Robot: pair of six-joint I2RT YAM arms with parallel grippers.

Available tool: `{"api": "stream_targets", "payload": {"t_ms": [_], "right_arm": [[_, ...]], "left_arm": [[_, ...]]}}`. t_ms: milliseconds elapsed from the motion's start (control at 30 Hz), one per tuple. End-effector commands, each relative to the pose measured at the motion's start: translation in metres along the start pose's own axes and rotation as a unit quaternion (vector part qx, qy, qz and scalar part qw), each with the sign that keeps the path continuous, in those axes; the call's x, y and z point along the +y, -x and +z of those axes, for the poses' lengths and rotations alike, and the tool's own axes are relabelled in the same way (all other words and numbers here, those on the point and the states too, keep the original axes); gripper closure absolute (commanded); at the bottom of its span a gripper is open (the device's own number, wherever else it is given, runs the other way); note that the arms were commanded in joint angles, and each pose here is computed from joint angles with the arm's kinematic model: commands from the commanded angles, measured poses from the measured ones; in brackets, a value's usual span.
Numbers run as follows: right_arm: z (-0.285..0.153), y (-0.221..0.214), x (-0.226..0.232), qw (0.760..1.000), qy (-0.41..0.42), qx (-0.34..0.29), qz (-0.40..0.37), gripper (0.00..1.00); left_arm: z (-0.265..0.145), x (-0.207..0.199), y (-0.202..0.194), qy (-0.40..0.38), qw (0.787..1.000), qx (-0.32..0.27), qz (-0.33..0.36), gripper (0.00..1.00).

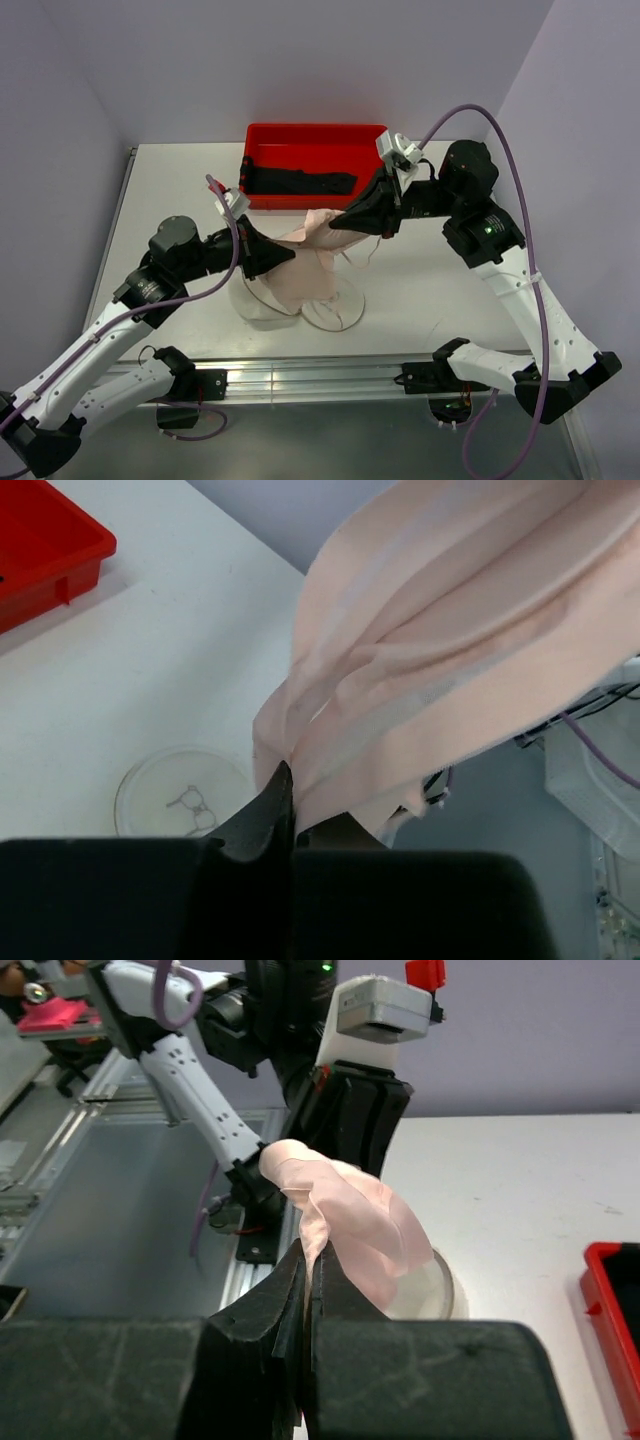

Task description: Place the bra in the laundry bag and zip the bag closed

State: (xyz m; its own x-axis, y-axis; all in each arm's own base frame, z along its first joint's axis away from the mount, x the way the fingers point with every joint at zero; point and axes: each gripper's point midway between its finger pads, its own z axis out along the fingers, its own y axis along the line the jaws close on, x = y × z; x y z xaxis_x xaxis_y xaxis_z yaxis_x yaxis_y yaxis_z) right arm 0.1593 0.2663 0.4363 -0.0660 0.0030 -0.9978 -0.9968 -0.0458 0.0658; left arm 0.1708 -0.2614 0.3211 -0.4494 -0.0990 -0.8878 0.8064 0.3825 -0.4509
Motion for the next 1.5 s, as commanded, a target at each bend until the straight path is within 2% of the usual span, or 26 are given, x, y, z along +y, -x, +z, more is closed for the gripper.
{"api": "stream_targets", "payload": {"t_ms": [0, 200, 267, 400, 500, 533, 567, 600, 667, 700, 767, 800, 867, 900, 1000, 1133, 1267, 1467], "right_arm": [[-0.004, -0.003, -0.010, 0.998, -0.045, 0.004, -0.032, 1.00], [-0.001, -0.023, -0.044, 0.986, -0.157, 0.020, -0.047, 1.00], [0.008, -0.028, -0.036, 0.987, -0.150, 0.028, -0.056, 1.00], [0.007, -0.025, -0.050, 0.966, -0.244, 0.025, -0.078, 0.99], [0.017, -0.034, -0.039, 0.971, -0.228, 0.033, -0.070, 0.94], [0.021, -0.049, -0.037, 0.973, -0.221, 0.042, -0.060, 0.91], [0.029, -0.053, -0.029, 0.976, -0.209, 0.036, -0.053, 0.87], [0.034, -0.069, -0.027, 0.977, -0.204, 0.046, -0.041, 0.76], [0.040, -0.085, -0.023, 0.978, -0.199, 0.054, -0.017, 0.64], [0.043, -0.094, -0.021, 0.979, -0.194, 0.064, -0.006, 0.47], [0.043, -0.113, -0.018, 0.978, -0.188, 0.090, 0.012, 0.37], [0.042, -0.114, -0.018, 0.978, -0.189, 0.092, 0.014, 0.28], [0.040, -0.105, -0.014, 0.979, -0.184, 0.082, 0.009, 0.20], [0.039, -0.097, -0.012, 0.981, -0.180, 0.072, 0.002, 0.13], [0.034, -0.073, -0.005, 0.984, -0.169, 0.044, -0.019, 0.09], [0.021, -0.052, -0.023, 0.982, -0.190, 0.008, -0.012, 0.08], [0.012, -0.065, -0.060, 0.974, -0.226, 0.009, 0.033, 0.05], [0.039, -0.107, -0.040, 0.989, -0.101, 0.050, 0.095, 0.05]], "left_arm": [[0.007, -0.005, 0.023, -0.007, 0.998, -0.055, -0.039, 1.00], [0.023, 0.014, 0.020, 0.034, 0.989, -0.054, -0.130, 1.00], [0.030, 0.023, 0.019, 0.050, 0.987, -0.047, -0.144, 1.00], [0.036, 0.049, 0.019, 0.111, 0.979, -0.053, -0.160, 1.00], [0.040, 0.056, 0.022, 0.117, 0.977, -0.059, -0.167, 1.00], [0.041, 0.059, 0.024, 0.120, 0.976, -0.063, -0.169, 1.00], [0.041, 0.060, 0.027, 0.122, 0.976, -0.070, -0.169, 1.00], [0.040, 0.063, 0.029, 0.124, 0.974, -0.077, -0.172, 1.00], [0.037, 0.064, 0.029, 0.125, 0.973, -0.083, -0.177, 1.00], [0.036, 0.062, 0.039, 0.114, 0.973, -0.103, -0.172, 1.00], [0.031, 0.057, 0.040, 0.097, 0.975, -0.111, -0.169, 1.00], [0.029, 0.055, 0.043, 0.092, 0.975, -0.119, -0.163, 1.00], [0.024, 0.050, 0.042, 0.082, 0.977, -0.123, -0.155, 1.00], [0.021, 0.046, 0.044, 0.075, 0.978, -0.128, -0.146, 1.00], [0.016, 0.043, 0.038, 0.071, 0.981, -0.127, -0.130, 1.00], [0.012, 0.039, 0.023, 0.056, 0.986, -0.107, -0.113, 1.00], [0.009, 0.034, 0.013, 0.039, 0.990, -0.096, -0.097, 1.00], [0.006, 0.019, 0.016, 0.000, 0.991, -0.105, -0.084, 1.00]]}}
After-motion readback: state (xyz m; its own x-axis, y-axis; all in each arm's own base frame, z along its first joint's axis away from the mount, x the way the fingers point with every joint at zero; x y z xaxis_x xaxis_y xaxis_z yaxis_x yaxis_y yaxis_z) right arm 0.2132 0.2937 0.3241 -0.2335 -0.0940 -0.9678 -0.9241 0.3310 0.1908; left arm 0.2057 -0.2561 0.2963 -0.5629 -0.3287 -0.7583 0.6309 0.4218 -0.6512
